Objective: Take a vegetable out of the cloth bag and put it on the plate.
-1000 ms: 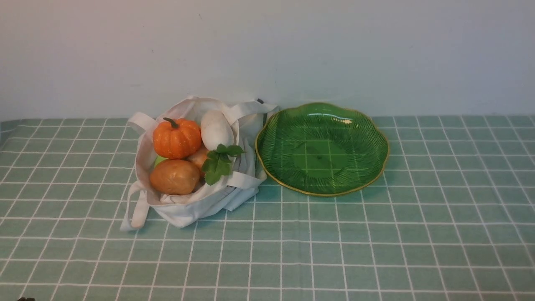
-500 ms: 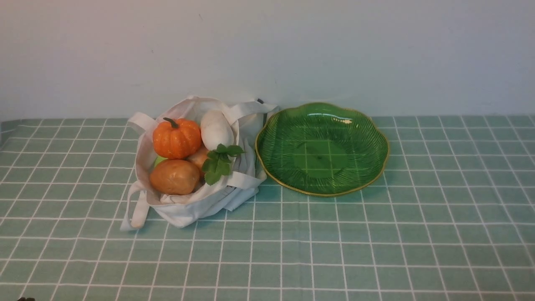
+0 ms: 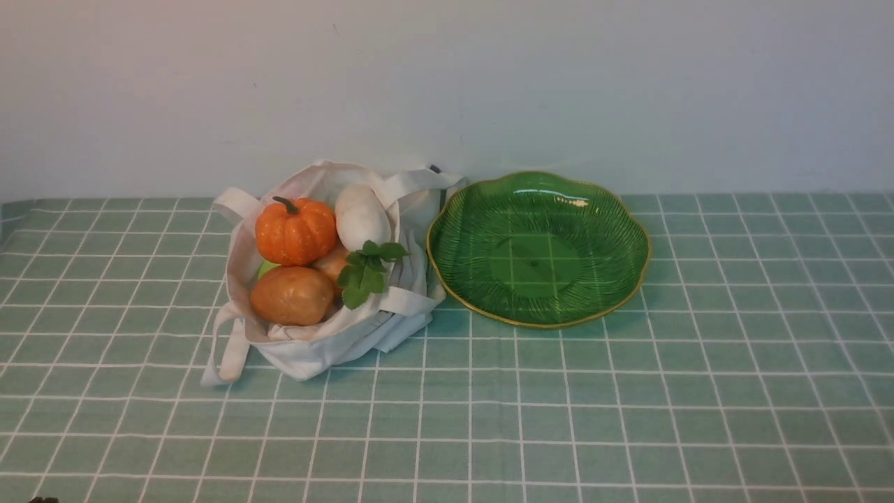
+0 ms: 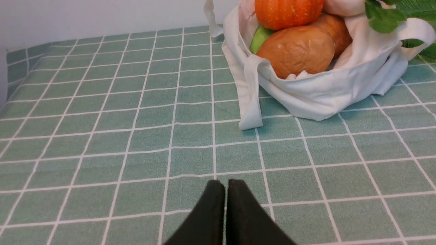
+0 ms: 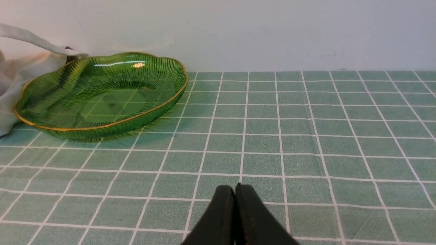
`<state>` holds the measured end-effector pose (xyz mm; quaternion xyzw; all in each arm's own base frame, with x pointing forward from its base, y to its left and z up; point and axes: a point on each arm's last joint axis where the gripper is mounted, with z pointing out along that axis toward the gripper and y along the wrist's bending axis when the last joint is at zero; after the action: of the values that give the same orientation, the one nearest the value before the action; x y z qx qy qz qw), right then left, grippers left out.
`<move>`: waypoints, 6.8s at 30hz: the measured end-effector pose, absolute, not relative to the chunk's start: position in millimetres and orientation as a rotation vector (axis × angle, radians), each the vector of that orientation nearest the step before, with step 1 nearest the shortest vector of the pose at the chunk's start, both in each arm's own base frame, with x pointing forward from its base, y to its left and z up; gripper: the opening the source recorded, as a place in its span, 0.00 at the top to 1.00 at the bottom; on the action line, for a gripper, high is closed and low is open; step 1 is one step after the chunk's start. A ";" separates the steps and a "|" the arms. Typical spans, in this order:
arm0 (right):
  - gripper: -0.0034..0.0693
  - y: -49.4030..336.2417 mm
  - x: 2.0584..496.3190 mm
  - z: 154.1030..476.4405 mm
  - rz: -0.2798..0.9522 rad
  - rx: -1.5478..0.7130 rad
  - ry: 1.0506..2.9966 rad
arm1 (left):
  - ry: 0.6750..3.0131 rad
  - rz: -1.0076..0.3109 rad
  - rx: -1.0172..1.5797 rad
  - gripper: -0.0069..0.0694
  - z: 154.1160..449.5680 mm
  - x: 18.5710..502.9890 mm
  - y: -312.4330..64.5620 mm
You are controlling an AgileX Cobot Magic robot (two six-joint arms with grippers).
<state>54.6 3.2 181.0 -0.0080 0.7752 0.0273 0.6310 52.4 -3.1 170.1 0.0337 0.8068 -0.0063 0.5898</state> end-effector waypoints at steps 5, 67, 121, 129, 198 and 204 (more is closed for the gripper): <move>0.97 3.2 54.6 181.0 0.063 -0.018 1.775 | 1.879 -0.065 0.034 0.92 170.2 52.4 -4.3; 0.97 3.2 54.6 181.0 0.063 -0.018 1.775 | 2.631 -0.160 0.317 0.02 288.6 400.4 -70.3; 0.97 3.2 54.6 181.0 0.063 -0.018 1.775 | 2.388 -0.592 0.638 0.16 283.6 423.6 -269.8; 0.97 3.2 54.6 181.0 0.063 -0.018 1.775 | 2.411 -0.546 0.636 0.08 228.3 443.3 -281.2; 0.97 3.2 54.6 181.0 0.063 -0.018 1.775 | 1.616 -0.523 0.402 0.92 290.3 67.2 -45.4; 0.97 3.2 54.6 181.0 0.063 -0.018 1.775 | 1.642 -0.518 0.407 0.92 280.5 68.3 -46.0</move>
<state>54.6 3.2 181.0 -0.0080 0.7752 0.0273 0.6310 68.3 -46.0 280.5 0.1782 0.7181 -0.2264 0.6335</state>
